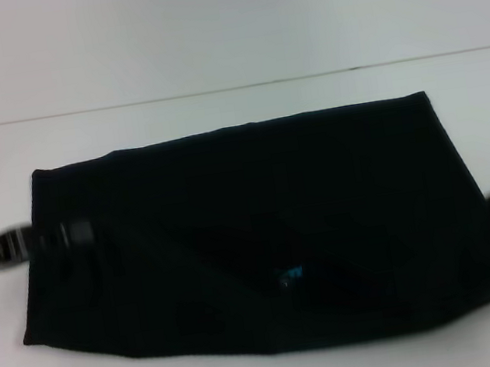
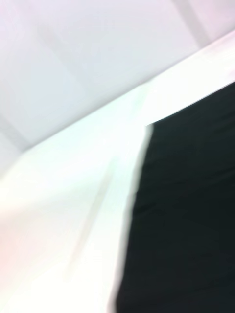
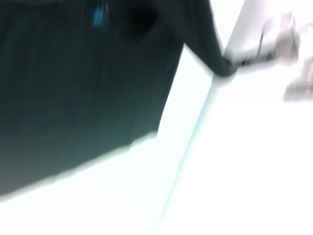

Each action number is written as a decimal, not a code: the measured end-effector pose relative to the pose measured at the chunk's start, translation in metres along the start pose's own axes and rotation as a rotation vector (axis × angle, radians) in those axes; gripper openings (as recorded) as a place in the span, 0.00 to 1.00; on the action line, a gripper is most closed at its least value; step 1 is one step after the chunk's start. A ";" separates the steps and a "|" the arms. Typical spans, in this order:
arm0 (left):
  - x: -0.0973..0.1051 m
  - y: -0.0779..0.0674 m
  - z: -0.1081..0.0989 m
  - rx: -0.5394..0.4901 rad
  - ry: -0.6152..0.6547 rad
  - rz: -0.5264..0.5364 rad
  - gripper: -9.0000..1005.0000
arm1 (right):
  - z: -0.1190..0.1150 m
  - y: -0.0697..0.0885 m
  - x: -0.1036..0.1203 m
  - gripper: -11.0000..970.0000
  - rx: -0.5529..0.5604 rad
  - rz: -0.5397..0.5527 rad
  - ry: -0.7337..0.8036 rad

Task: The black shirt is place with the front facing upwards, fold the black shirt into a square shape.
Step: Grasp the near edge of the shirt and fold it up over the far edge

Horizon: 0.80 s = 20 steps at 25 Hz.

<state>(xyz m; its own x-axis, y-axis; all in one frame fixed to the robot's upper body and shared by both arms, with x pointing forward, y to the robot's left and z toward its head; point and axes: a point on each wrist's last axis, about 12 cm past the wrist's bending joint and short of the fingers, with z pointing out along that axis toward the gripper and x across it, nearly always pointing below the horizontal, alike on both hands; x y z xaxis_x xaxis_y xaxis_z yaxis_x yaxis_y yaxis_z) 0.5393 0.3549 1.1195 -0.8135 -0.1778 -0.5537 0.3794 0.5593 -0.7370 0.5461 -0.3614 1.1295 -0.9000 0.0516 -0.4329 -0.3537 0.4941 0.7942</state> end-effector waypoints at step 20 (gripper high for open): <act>-0.001 0.042 0.057 -0.209 -0.532 -0.141 0.08 | 0.111 -0.031 -0.032 0.06 0.244 -0.010 -0.665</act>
<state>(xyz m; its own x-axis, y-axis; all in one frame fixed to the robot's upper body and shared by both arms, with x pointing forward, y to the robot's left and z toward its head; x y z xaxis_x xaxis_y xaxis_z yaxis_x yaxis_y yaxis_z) 0.5807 0.3323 1.0670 -0.4961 -0.6136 -0.6143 0.1449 0.6391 -0.7554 0.6143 -0.2817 1.0716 -0.5229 0.5269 -0.6701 -0.2239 0.6736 0.7044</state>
